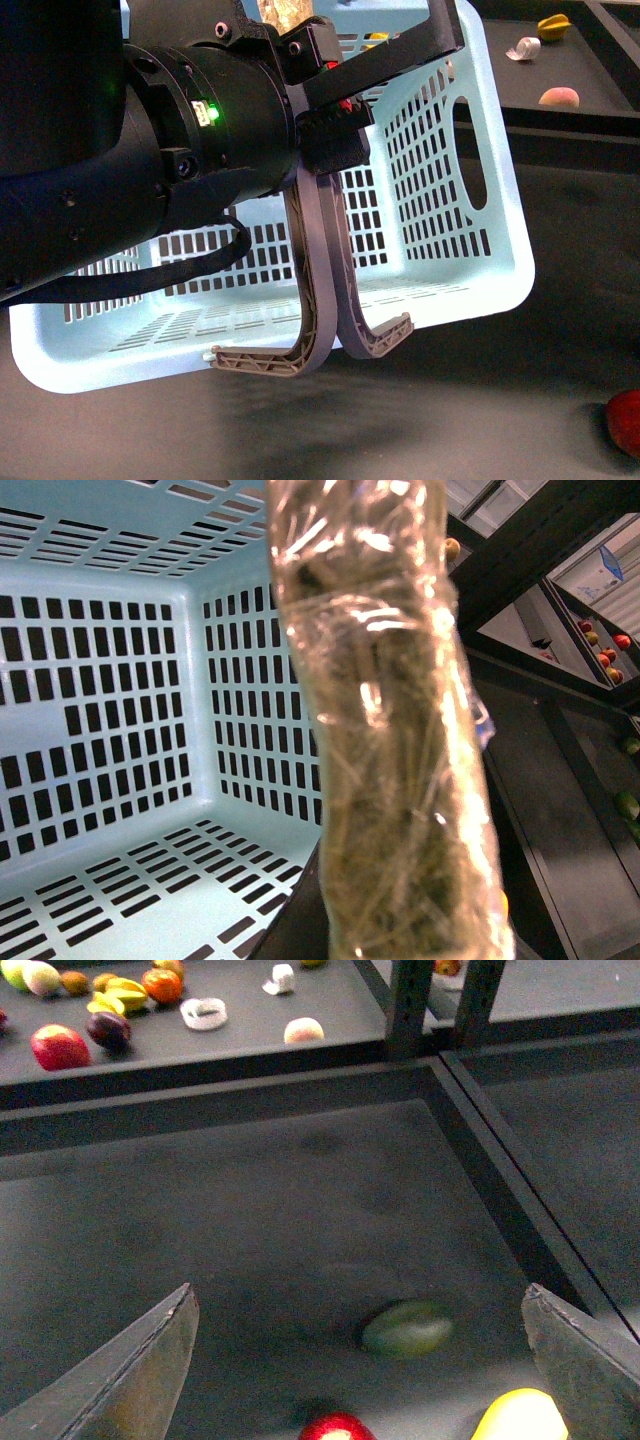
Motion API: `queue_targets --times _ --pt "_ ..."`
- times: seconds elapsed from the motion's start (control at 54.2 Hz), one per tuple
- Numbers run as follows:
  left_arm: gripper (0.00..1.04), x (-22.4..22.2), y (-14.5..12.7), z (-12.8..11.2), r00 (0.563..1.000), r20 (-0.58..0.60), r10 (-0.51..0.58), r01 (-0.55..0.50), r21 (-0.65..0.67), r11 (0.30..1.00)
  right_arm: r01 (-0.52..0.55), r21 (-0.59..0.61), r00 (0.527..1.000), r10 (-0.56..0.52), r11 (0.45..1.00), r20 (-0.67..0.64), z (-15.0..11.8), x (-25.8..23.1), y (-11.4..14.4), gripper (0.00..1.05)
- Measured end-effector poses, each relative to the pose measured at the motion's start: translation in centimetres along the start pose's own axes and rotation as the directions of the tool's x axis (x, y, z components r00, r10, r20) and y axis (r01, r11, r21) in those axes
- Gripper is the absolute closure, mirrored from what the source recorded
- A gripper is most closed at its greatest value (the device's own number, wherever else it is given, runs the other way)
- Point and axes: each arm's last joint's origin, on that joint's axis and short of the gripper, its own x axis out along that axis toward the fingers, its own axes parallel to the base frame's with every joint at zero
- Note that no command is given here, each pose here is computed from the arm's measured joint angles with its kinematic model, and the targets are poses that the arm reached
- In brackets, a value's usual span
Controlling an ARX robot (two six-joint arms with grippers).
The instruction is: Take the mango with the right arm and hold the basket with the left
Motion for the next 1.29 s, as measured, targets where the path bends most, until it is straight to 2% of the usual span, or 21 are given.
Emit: queue_targets --times 0.295,0.591,0.757,0.886,0.941,1.034,1.292 --pt "0.99 0.0 0.0 0.0 1.000 -0.001 -0.002 0.002 0.002 1.000 0.090 0.059 0.974 -0.075 0.994 -0.214 -4.5 6.1 -1.9 0.08" --pt "0.99 0.0 0.0 0.0 1.000 -0.001 -0.002 0.002 0.003 1.000 0.244 0.157 0.925 -0.181 0.957 -0.333 -7.4 10.3 -4.5 0.08" --pt "0.99 0.0 0.0 0.0 1.000 -0.001 -0.002 0.002 0.002 1.000 0.390 0.227 0.866 -0.272 0.893 -0.420 -8.4 11.6 -6.7 0.08" --pt "0.99 0.0 0.0 0.0 1.000 -0.001 -0.002 0.002 0.002 1.000 0.555 0.283 0.772 -0.358 0.782 -0.525 -9.8 12.7 -8.9 0.08" --pt "0.99 0.0 0.0 0.0 1.000 -0.001 -0.002 0.002 0.002 1.000 0.590 0.310 0.751 -0.365 0.746 -0.551 -10.3 13.1 -9.3 0.08" --pt "0.99 0.0 0.0 0.0 1.000 -0.001 -0.002 0.002 0.003 1.000 0.608 0.354 0.745 -0.355 0.711 -0.565 -10.7 14.0 -9.6 0.08" --pt "0.99 0.0 0.0 0.0 1.000 -0.001 -0.002 0.002 0.002 1.000 0.602 0.363 0.738 -0.321 0.711 -0.593 -12.0 15.6 -9.2 0.08"
